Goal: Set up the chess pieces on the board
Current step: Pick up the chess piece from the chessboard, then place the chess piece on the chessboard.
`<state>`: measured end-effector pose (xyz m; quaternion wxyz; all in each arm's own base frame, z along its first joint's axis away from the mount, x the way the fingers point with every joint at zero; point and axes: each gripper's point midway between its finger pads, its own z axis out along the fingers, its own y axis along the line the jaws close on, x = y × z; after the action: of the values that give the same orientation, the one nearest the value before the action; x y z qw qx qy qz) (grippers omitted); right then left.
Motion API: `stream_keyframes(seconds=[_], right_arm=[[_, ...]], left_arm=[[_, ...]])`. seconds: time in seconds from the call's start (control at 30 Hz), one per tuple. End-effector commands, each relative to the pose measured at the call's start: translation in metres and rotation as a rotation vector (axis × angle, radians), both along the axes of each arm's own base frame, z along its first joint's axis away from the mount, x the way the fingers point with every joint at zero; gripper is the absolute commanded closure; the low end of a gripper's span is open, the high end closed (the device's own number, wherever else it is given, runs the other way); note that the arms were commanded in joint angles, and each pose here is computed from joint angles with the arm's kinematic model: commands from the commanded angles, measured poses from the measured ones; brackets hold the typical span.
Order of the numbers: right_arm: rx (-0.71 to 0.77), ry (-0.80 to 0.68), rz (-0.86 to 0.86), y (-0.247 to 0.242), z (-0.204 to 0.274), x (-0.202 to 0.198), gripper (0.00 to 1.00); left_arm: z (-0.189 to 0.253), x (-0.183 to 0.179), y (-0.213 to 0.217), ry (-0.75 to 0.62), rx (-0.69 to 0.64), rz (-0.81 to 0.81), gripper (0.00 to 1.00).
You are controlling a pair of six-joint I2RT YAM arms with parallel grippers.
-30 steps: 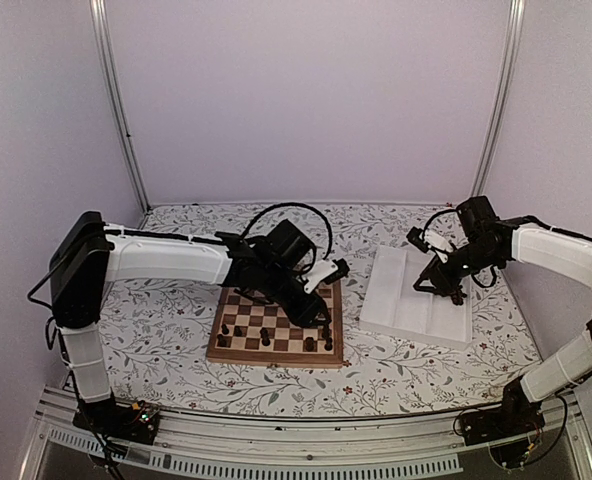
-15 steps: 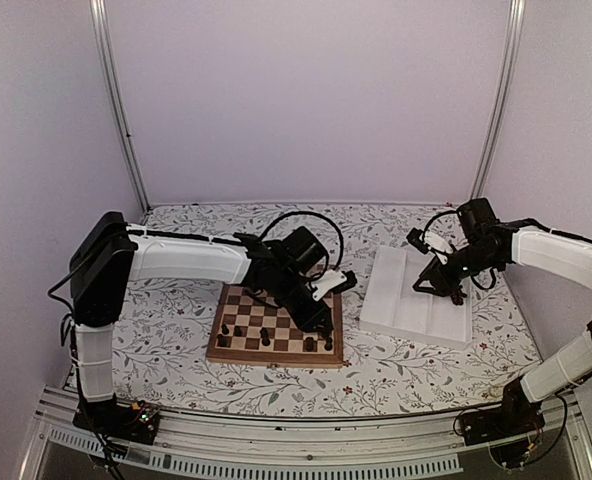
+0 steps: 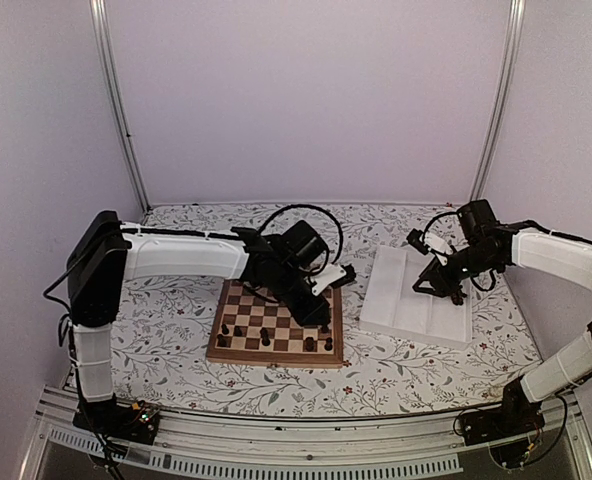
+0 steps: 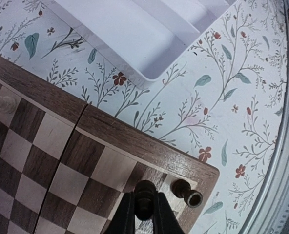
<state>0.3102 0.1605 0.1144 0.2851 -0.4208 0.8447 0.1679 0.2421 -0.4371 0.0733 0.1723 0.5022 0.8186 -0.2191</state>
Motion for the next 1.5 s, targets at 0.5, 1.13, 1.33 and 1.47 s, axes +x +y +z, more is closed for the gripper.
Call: stream_keyframes(seconds=[0.5, 1.13, 1.33, 1.47], right_arm=[[0.03, -0.029, 0.014, 0.003, 0.004, -0.004, 0.59], [0.03, -0.013, 0.02, 0.004, -0.001, -0.005, 0.59], [0.031, -0.007, 0.023, 0.005, -0.003, -0.005, 0.59], [0.03, -0.007, 0.024, 0.005, -0.003, -0.005, 0.59]], left_arm=[[0.046, -0.007, 0.066, -0.121, 0.052, 0.095, 0.93], [0.015, -0.023, 0.07, -0.026, 0.084, 0.083, 0.92], [0.008, -0.029, 0.066, 0.003, 0.086, 0.063, 0.91], [0.0, -0.032, 0.064, 0.013, 0.1, 0.055, 0.91]])
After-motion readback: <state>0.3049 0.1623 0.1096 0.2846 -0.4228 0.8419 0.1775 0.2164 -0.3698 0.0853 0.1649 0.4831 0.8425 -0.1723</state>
